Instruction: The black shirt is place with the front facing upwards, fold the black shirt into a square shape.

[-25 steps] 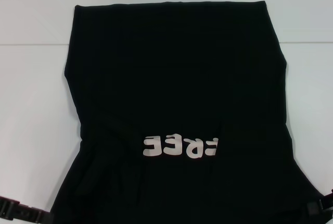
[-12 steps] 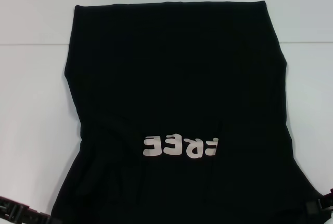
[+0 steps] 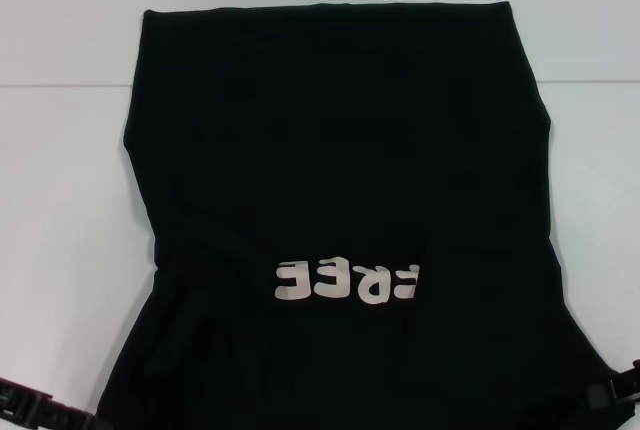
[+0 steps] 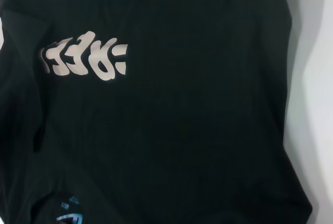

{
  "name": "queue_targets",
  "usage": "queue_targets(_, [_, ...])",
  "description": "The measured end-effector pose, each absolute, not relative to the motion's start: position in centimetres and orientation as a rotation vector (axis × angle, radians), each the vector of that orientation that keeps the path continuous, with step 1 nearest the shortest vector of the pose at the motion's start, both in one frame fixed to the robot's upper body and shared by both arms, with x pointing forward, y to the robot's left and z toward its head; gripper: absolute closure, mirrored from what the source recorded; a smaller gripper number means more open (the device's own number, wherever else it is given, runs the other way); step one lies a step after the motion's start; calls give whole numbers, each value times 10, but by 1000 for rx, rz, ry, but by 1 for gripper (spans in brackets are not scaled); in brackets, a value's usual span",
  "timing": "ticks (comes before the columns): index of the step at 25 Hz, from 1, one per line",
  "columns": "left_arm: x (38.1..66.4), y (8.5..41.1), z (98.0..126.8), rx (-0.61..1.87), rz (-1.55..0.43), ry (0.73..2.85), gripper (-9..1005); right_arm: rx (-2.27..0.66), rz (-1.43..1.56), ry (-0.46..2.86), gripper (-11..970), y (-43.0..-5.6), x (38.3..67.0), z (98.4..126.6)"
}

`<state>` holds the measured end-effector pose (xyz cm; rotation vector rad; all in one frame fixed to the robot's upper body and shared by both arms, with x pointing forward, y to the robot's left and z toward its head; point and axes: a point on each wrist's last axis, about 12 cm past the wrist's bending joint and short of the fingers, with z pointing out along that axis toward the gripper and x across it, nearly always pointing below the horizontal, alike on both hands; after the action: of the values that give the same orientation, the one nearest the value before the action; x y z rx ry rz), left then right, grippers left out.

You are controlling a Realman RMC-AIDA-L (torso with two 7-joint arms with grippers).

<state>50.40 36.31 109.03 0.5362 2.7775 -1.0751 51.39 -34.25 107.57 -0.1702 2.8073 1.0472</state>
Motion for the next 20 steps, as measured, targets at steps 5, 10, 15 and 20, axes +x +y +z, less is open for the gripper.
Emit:
queue_targets(5, [505, 362, 1088, 539, -1051, 2793, 468, -180, 1054, 2805, 909, -341, 512, 1074])
queue_targets(10, [506, 355, 1082, 565, -1069, 2811, 469, -187, 1056, 2804, 909, -341, 511, 1073])
queue_targets(15, [508, 350, 1081, 588, -1092, 2805, 470, -179, 1061, 2802, 909, -343, 509, 1071])
queue_targets(20, [511, 345, 1082, 608, -1098, 2795, 473, -171, 1058, 2797, 909, -344, 509, 1071])
